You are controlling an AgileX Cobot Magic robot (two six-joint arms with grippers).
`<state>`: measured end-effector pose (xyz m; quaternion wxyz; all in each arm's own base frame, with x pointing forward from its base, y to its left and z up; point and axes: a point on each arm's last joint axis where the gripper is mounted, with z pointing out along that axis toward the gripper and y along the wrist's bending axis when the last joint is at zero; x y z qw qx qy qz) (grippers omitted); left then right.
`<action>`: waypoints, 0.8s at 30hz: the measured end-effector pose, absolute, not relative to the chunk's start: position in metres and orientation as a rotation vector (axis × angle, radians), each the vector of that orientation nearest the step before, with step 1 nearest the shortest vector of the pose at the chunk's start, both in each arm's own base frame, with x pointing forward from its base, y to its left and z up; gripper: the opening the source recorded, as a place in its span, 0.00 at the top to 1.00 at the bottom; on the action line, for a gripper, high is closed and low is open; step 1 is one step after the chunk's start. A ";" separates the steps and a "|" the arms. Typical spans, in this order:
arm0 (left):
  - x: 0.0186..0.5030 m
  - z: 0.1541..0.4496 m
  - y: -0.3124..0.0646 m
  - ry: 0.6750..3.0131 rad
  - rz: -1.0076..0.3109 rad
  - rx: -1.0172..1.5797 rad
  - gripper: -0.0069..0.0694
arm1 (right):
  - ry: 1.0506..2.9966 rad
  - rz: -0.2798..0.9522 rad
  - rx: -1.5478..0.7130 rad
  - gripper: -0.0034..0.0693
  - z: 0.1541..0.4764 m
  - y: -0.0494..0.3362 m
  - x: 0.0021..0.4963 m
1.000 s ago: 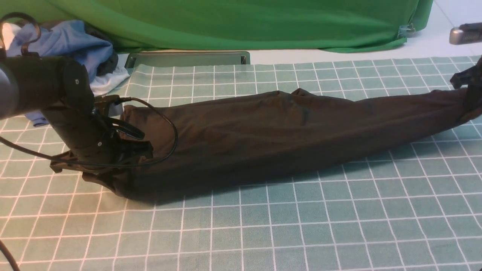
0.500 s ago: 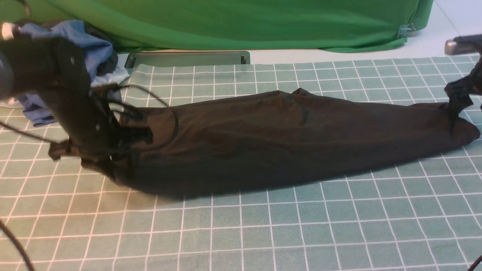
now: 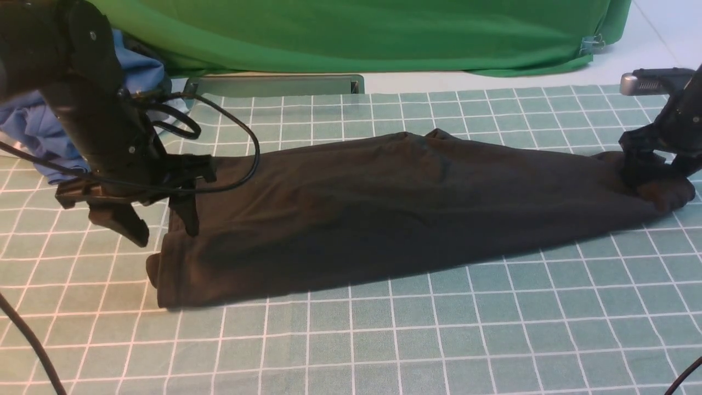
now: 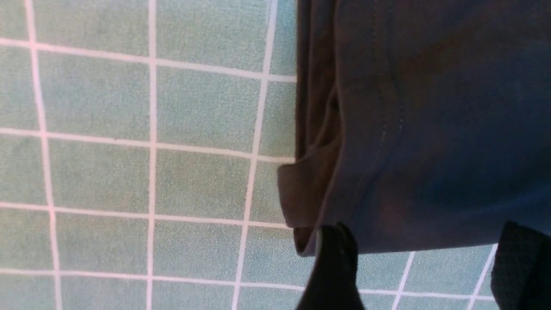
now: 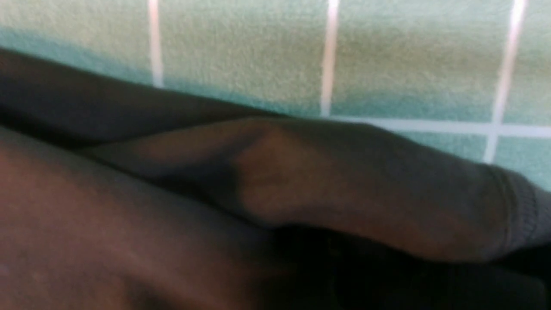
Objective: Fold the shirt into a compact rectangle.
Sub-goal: 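Pull the folded dark garment lengthwise by its ends to straighten it flat on the table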
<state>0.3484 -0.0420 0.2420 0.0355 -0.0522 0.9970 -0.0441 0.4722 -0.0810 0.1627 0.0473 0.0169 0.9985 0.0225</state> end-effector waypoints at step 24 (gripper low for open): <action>0.368 0.297 -0.047 2.897 -0.220 -0.205 0.36 | 3.146 -0.078 0.269 0.82 0.207 -0.094 0.377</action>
